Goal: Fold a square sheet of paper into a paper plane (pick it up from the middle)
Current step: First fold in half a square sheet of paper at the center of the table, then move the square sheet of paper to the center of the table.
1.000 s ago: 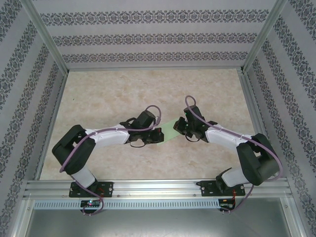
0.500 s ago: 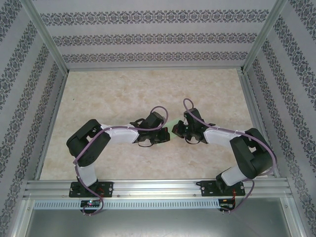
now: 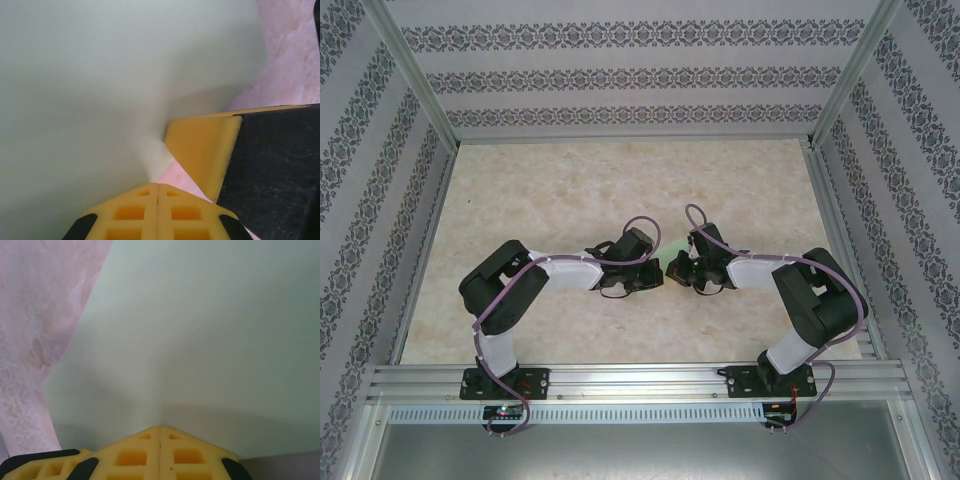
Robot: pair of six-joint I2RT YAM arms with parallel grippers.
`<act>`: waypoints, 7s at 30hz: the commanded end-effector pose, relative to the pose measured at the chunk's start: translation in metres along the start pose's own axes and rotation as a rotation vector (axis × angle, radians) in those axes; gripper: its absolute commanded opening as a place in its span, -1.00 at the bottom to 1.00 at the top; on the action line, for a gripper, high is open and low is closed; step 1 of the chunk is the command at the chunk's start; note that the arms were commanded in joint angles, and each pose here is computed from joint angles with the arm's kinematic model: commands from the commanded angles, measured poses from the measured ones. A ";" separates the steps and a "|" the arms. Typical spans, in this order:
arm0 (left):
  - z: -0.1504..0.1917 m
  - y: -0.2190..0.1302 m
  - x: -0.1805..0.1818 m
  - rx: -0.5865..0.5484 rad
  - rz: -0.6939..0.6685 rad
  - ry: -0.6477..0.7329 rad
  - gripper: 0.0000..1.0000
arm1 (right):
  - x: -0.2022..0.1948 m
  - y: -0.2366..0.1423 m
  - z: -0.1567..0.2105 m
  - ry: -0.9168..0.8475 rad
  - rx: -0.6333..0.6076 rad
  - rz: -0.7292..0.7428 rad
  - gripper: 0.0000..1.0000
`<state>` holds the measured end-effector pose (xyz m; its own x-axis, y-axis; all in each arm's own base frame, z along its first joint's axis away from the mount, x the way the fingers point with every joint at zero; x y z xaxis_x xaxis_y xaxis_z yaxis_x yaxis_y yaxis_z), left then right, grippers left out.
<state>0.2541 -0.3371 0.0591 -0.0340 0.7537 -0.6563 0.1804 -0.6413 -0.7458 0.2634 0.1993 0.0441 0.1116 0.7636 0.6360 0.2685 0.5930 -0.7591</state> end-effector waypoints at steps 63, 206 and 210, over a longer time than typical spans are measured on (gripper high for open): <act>-0.006 0.013 0.043 0.095 -0.103 -0.069 -1.00 | -0.014 -0.057 -0.050 0.009 -0.250 -0.071 -1.00; -0.050 -0.109 0.087 -0.020 -0.021 -0.070 0.05 | 0.056 0.048 -0.058 -0.308 0.047 0.263 -0.07; -0.040 -0.104 0.092 0.014 -0.026 -0.078 0.07 | 0.085 0.040 -0.069 -0.405 0.006 0.159 -0.07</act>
<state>0.2822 -0.1941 0.0914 -0.0840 0.7611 -0.6431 0.2224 -0.6148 -0.7567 0.3415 0.2484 0.0597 -0.1047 0.9361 0.3357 0.2591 0.3516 -0.8996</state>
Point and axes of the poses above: each hand's point on the last joint's axis, 136 mm out from that joint toward the fingers, its own y axis out along the fingers, its own x axis along the line the jaws close on, z = x × y, the point moved 4 cm from there along -y, back along the fingers, and after that the axes turned 4 degrees about -y, right-handed, at the moved point
